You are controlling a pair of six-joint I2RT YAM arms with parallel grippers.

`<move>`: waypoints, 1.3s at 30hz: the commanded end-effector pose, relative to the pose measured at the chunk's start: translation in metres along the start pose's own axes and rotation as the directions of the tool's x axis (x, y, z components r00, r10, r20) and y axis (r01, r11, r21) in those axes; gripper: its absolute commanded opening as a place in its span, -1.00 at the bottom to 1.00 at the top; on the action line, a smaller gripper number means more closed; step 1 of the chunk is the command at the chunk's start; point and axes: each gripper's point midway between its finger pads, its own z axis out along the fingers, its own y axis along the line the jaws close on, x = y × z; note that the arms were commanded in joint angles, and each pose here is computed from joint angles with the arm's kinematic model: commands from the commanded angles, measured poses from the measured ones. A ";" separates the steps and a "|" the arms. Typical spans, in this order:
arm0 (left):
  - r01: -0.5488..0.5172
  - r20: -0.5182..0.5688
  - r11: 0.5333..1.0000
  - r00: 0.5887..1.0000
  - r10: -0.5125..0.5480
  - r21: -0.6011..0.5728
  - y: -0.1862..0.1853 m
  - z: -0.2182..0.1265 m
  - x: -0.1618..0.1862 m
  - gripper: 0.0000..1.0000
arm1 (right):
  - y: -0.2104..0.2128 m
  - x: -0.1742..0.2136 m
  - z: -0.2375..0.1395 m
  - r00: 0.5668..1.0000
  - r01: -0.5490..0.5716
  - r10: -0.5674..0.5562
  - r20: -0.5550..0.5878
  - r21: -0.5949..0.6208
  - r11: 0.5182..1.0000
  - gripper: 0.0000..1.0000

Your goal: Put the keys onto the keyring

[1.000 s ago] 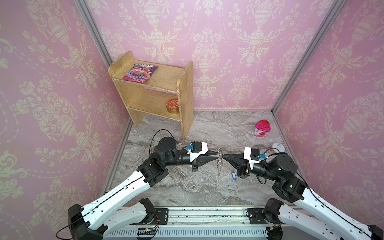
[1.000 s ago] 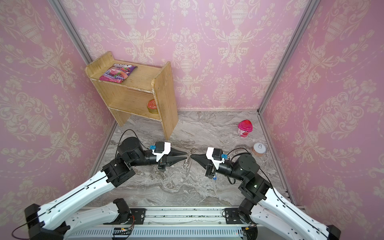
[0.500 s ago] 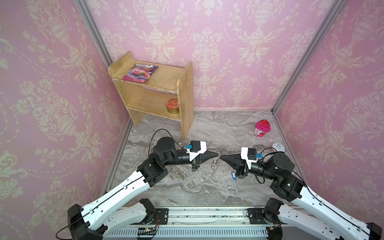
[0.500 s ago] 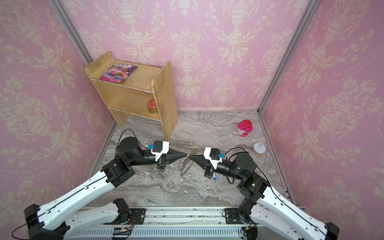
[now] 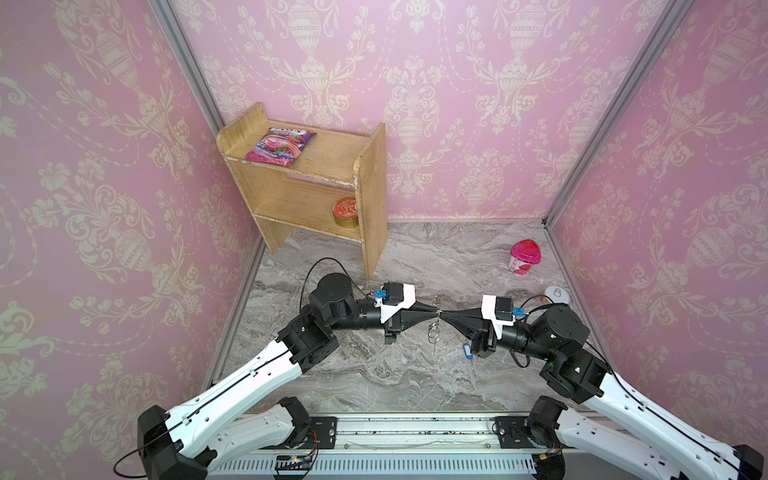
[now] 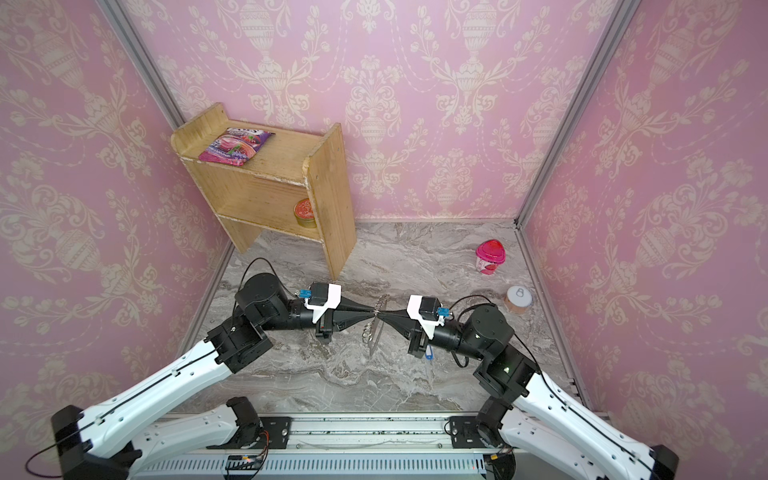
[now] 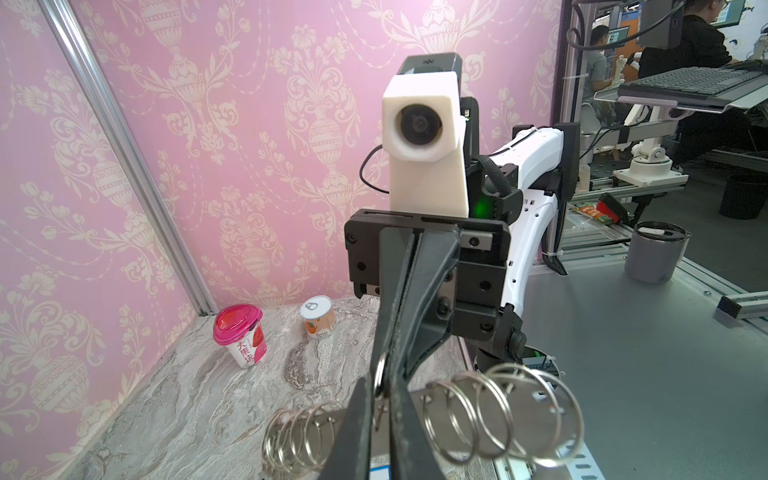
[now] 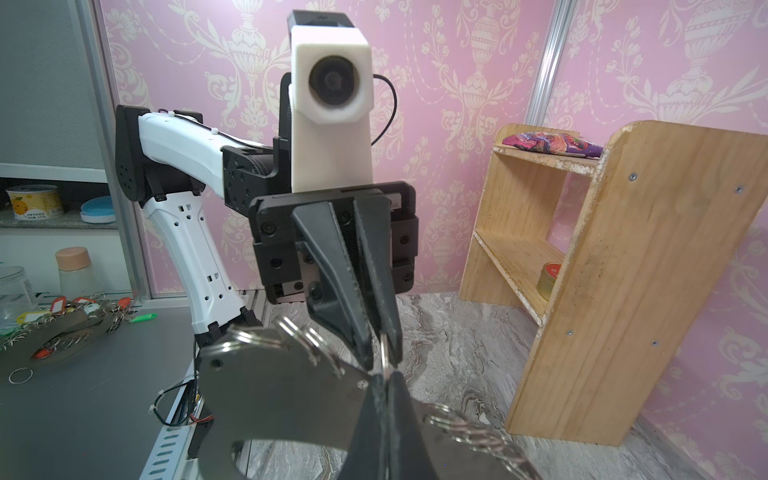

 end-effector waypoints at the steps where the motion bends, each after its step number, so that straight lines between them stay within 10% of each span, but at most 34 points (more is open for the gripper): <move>1: -0.005 0.017 0.999 1.000 0.005 0.049 -0.008 0.000 -0.008 -0.88 | -0.001 -0.023 -0.002 0.998 0.012 -0.012 0.067 0.006 1.000 -1.00; 5: -0.048 0.008 0.999 0.999 0.048 0.003 -0.004 -0.004 -0.010 -1.00 | -0.002 -0.011 0.002 1.000 -0.005 0.005 0.001 0.000 1.000 -1.00; 10: -0.208 -0.190 0.974 0.964 0.188 -0.089 0.006 -0.019 -0.001 -1.00 | -0.015 0.017 -0.020 0.975 0.025 0.001 -0.222 0.115 0.993 -0.05; 14: -0.330 -0.358 0.943 0.885 0.298 -0.031 0.002 -0.023 0.014 -1.00 | -0.020 0.011 -0.041 0.972 0.073 -0.027 -0.234 0.188 0.980 0.11; 20: -0.381 -0.516 0.922 0.778 0.358 0.066 -0.005 -0.017 0.043 -1.00 | -0.026 0.003 -0.042 0.971 0.099 -0.047 -0.233 0.218 0.971 0.06; 39: -0.392 -0.464 0.916 0.797 0.387 0.089 -0.006 0.000 0.059 -1.00 | 0.000 0.048 -0.006 0.953 -0.050 0.049 -0.300 0.005 0.999 -0.31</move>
